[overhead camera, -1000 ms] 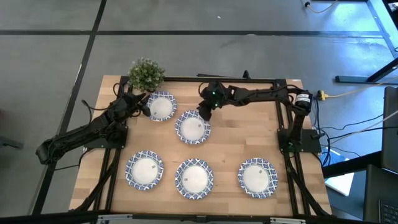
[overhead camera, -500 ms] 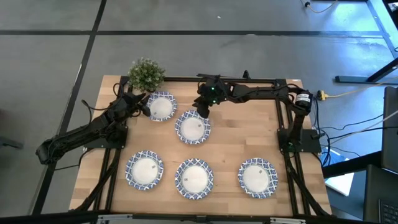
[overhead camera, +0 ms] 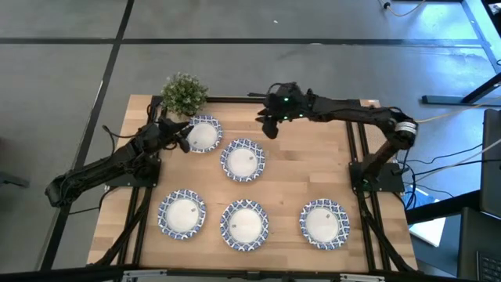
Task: Nest bowls inside each other
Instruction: Stack the white patterned bowl on top of the top right white patterned bowl
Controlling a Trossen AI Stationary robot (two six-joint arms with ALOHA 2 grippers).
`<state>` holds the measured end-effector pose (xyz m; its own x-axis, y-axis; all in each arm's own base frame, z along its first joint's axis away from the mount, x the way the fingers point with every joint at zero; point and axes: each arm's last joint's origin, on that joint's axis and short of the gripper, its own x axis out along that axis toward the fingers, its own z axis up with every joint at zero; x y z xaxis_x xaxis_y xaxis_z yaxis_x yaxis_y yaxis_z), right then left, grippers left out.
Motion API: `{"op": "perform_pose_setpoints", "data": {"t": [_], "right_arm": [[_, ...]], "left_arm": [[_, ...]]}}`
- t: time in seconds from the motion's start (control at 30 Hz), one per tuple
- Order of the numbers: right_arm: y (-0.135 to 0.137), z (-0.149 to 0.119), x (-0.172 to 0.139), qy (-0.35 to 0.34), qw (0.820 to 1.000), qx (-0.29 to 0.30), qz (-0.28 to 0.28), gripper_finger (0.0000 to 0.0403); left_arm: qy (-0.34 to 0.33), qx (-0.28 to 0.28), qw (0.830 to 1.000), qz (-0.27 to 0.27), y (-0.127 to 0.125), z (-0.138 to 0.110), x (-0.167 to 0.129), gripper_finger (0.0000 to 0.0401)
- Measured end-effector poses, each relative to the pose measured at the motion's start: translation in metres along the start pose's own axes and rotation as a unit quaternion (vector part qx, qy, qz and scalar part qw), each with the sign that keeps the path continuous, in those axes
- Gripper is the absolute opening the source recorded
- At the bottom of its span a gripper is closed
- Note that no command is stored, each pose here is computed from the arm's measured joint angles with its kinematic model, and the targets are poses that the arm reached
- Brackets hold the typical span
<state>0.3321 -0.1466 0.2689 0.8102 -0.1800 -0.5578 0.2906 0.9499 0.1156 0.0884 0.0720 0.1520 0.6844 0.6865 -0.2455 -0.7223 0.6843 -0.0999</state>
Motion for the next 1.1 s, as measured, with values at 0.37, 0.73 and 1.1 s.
{"op": "perform_pose_setpoints", "data": {"t": [0.37,0.73,1.1], "right_arm": [[-0.002,-0.045,-0.062,-0.063,0.996,0.021,-0.061,0.0129],[0.003,-0.082,-0.088,-0.102,0.991,0.059,-0.057,0.0129],[0.004,-0.079,-0.092,-0.114,0.991,0.048,-0.057,0.0129]], "left_arm": [[0.073,0.036,0.995,0.061,0.003,0.038,-0.010,0.0115],[0.174,-0.030,0.982,0.064,0.007,0.022,0.008,0.0115],[0.210,-0.057,0.966,0.141,0.020,0.049,0.016,0.0118]]}}
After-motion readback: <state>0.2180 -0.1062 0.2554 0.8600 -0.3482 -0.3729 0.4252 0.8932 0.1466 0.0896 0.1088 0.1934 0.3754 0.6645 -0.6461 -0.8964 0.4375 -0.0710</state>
